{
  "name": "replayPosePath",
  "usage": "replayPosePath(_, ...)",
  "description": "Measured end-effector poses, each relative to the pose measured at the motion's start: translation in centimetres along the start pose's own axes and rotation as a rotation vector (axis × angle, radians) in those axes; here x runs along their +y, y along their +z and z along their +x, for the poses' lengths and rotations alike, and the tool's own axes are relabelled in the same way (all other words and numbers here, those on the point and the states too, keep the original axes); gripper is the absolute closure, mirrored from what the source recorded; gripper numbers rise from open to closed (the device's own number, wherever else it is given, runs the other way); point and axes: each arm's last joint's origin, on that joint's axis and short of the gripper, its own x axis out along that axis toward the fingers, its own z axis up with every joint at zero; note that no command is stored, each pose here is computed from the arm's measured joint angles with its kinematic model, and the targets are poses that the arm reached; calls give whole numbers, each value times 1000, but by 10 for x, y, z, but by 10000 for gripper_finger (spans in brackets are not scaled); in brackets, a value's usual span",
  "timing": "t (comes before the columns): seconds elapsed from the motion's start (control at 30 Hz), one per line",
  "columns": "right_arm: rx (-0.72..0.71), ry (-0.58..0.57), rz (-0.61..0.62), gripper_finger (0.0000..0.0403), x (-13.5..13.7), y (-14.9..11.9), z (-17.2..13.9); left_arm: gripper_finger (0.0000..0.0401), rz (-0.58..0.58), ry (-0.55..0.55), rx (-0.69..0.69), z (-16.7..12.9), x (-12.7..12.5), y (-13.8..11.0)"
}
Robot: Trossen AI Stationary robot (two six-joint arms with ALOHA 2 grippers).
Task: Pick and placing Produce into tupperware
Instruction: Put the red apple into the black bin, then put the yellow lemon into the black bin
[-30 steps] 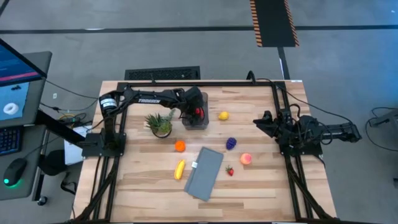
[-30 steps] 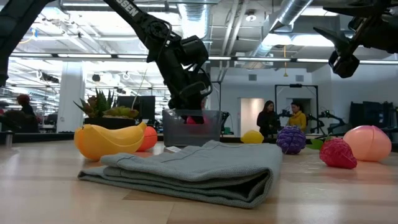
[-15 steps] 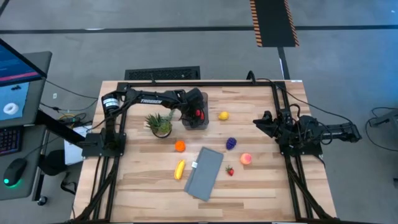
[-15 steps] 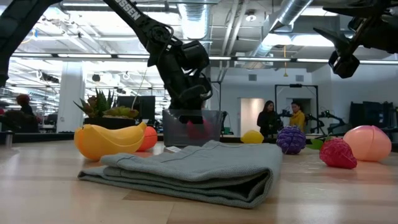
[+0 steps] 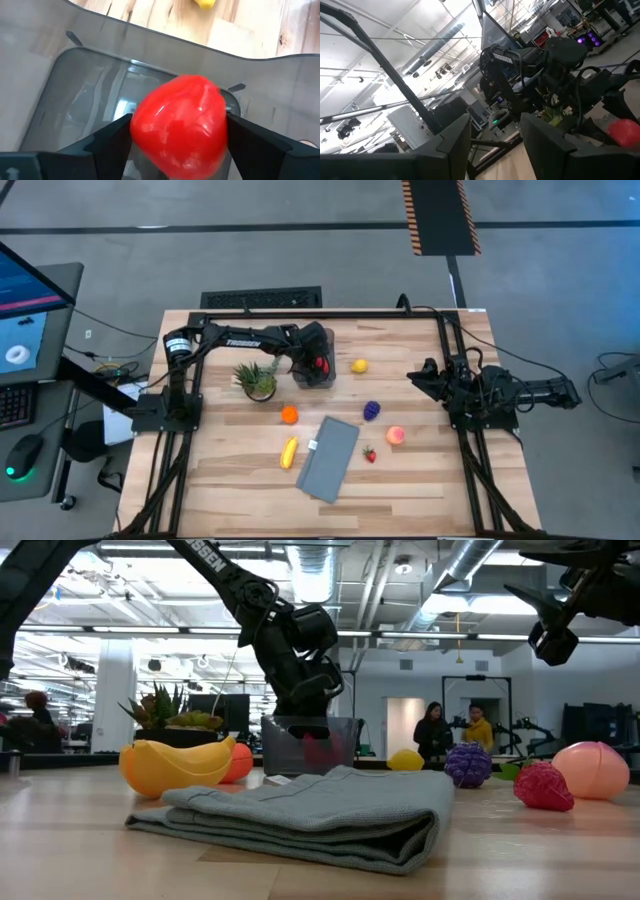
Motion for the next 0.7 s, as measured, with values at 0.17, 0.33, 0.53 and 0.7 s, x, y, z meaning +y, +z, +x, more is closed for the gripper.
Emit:
replayPosePath(0.17, 0, 0, 0, 207, 0, 0, 0, 107, 0, 1, 0, 0, 0, 0)
replayPosePath(0.33, 0, 0, 0, 207, 0, 0, 0, 106, 0, 1, 0, 0, 0, 0)
replayPosePath(0.53, 0, 0, 1, 207, 0, 0, 0, 106, -4, 12, 7, -3, 3, 4)
replayPosePath(0.7, 4, 5, 11, 207, 0, 0, 0, 106, 11, 2, -10, -18, 8, 22)
